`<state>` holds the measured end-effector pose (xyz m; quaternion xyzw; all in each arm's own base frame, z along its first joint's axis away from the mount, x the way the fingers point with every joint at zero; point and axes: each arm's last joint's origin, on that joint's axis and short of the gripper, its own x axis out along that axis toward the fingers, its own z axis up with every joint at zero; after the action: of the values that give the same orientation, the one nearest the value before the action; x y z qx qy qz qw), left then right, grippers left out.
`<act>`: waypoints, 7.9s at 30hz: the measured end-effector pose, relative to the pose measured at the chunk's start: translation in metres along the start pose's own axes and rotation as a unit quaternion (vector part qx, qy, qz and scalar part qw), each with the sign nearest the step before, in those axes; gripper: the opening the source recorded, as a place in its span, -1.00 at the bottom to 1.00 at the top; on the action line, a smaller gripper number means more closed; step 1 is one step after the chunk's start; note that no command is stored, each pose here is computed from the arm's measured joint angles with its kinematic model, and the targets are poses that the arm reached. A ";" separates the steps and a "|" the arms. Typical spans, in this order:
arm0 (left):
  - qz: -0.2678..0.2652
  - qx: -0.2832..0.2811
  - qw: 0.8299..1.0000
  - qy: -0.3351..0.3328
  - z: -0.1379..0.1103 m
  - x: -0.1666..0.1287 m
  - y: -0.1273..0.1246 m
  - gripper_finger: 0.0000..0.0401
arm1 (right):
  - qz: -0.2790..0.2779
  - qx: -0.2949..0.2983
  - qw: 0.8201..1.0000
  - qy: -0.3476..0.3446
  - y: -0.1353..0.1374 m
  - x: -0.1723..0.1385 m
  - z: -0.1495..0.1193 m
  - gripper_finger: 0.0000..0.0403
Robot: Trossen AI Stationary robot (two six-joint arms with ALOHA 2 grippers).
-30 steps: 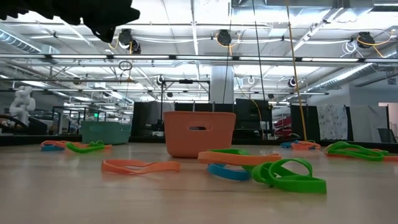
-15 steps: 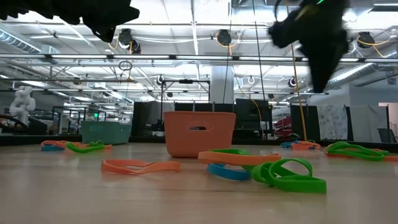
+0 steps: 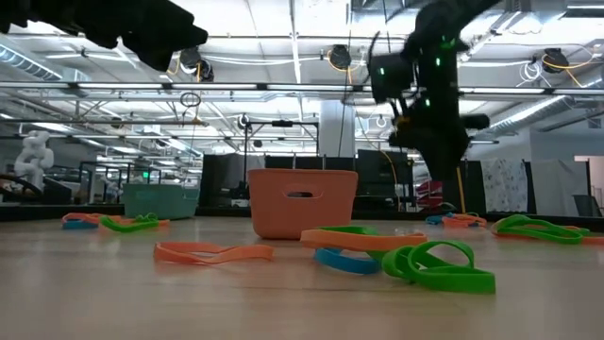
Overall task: Sort rubber bands into baskets
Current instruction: Put the blue rubber band into the blue bin
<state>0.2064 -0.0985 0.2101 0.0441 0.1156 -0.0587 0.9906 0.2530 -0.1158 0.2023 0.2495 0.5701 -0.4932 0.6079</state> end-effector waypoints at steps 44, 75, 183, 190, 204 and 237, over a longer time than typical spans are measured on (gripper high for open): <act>0.029 -0.003 0.999 0.018 -0.003 0.004 0.013 -0.29 | 0.044 0.036 0.998 -0.014 -0.032 0.068 0.009 -0.85; 0.029 -0.003 0.999 0.018 -0.003 0.004 0.013 -0.29 | 0.102 -0.060 0.990 -0.077 0.019 -0.044 0.025 -1.00; -0.169 -0.064 0.982 0.044 -0.024 0.028 -0.009 -0.29 | 0.454 -0.205 0.849 -0.176 0.222 -0.124 -0.263 -0.56; -0.173 -0.061 0.981 0.061 -0.027 0.028 -0.009 -0.29 | 0.448 -0.241 0.840 -0.188 0.238 -0.107 -0.249 -0.57; -0.176 -0.061 0.980 0.069 -0.028 0.028 -0.009 -0.29 | 0.286 -0.145 0.937 -0.139 0.217 -0.074 -0.217 -0.57; -0.175 -0.063 0.980 0.069 -0.028 0.028 -0.009 -0.29 | 0.283 -0.187 0.932 -0.126 0.237 -0.046 -0.234 -0.96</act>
<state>0.2258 -0.1073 0.1758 -0.0351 0.1928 -0.2206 0.9555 0.3640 0.1935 0.1309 0.2182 0.4767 -0.2122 0.8247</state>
